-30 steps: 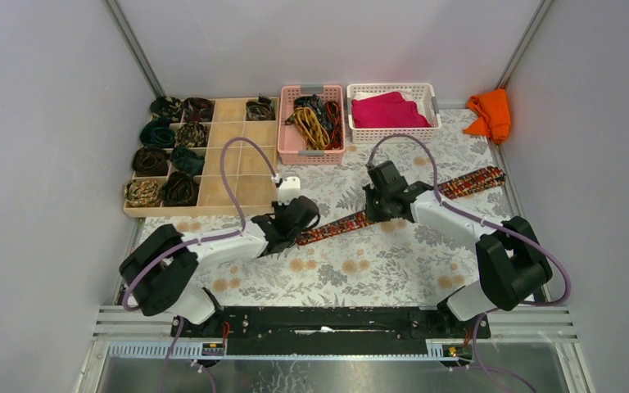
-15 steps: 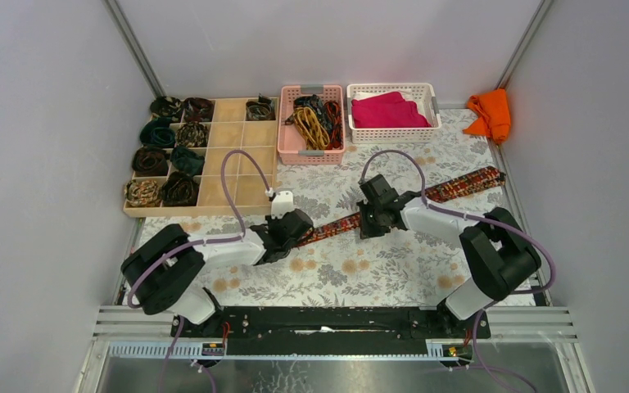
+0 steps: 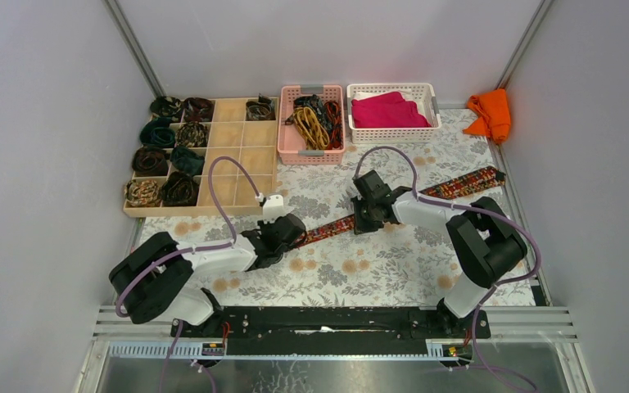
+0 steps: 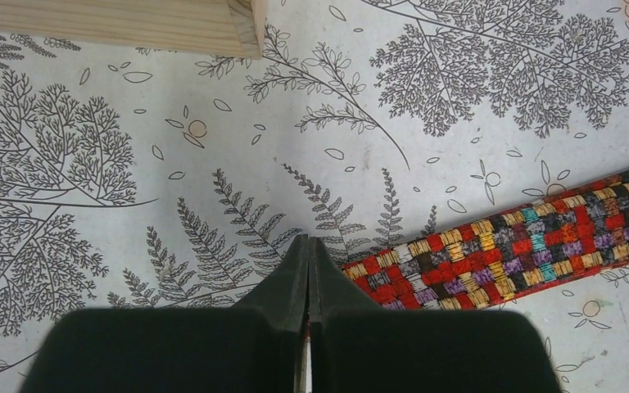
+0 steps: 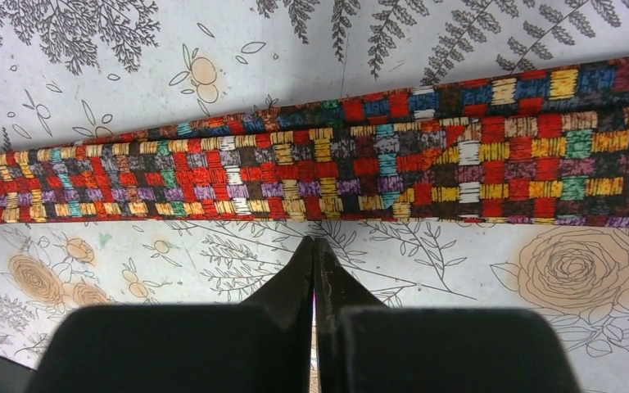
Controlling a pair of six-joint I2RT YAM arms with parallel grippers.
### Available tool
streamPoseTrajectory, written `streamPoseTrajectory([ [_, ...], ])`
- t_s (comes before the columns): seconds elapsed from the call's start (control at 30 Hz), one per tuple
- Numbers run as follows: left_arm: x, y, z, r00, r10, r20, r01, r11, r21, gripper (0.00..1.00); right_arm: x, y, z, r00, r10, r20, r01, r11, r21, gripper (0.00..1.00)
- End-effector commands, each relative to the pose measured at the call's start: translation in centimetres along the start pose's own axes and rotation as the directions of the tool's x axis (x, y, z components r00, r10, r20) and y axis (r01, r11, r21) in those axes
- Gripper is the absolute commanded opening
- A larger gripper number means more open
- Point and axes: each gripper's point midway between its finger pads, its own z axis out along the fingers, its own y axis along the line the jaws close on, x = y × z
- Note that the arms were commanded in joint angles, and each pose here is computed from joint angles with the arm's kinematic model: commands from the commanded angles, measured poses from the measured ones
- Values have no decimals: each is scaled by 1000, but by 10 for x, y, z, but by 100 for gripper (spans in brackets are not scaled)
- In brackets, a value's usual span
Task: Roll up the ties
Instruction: Flatten out the tie at the center of the board.
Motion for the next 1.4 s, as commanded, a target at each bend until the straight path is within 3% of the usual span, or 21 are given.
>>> streamPoseTrajectory([
  [0.0, 6, 10, -1, 1000, -19, -18, 19, 999, -38, 0, -10, 1, -14, 997, -44, 56, 42, 998, 42, 0],
  [0.13, -22, 10, -15, 996, -63, 57, 66, 997, -47, 0, -20, 7, -35, 985, -114, 129, 103, 991, 88, 0],
  [0.33, -106, 12, -74, 952, -177, 251, 179, 984, 14, 20, -34, 29, -61, 961, -158, 227, 144, 987, 78, 5],
  [0.43, -146, 27, -119, 899, -268, 345, 262, 963, 67, 25, -42, 42, -68, 937, -238, 257, 210, 969, 133, 11],
  [0.57, -187, 62, -185, 783, -429, 451, 376, 903, 206, 30, -44, 80, -65, 899, -354, 259, 320, 933, 165, 16],
  [0.7, -199, 87, -224, 691, -545, 474, 424, 837, 344, 32, -35, 140, -54, 838, -481, 257, 456, 877, 151, 24],
  [0.73, -198, 93, -228, 682, -554, 476, 429, 831, 353, 32, -30, 152, -46, 822, -515, 245, 489, 857, 161, 31],
  [0.97, -190, 103, -231, 708, -526, 471, 411, 850, 330, 33, -8, 213, -12, 722, -662, 200, 626, 749, 217, 41],
  [1.1, -186, 106, -231, 716, -517, 469, 408, 855, 321, 34, -2, 223, 2, 722, -665, 191, 632, 747, 208, 46],
  [1.37, -182, 109, -233, 709, -532, 463, 410, 845, 342, 36, 7, 214, 27, 728, -671, 138, 633, 736, 241, 46],
])
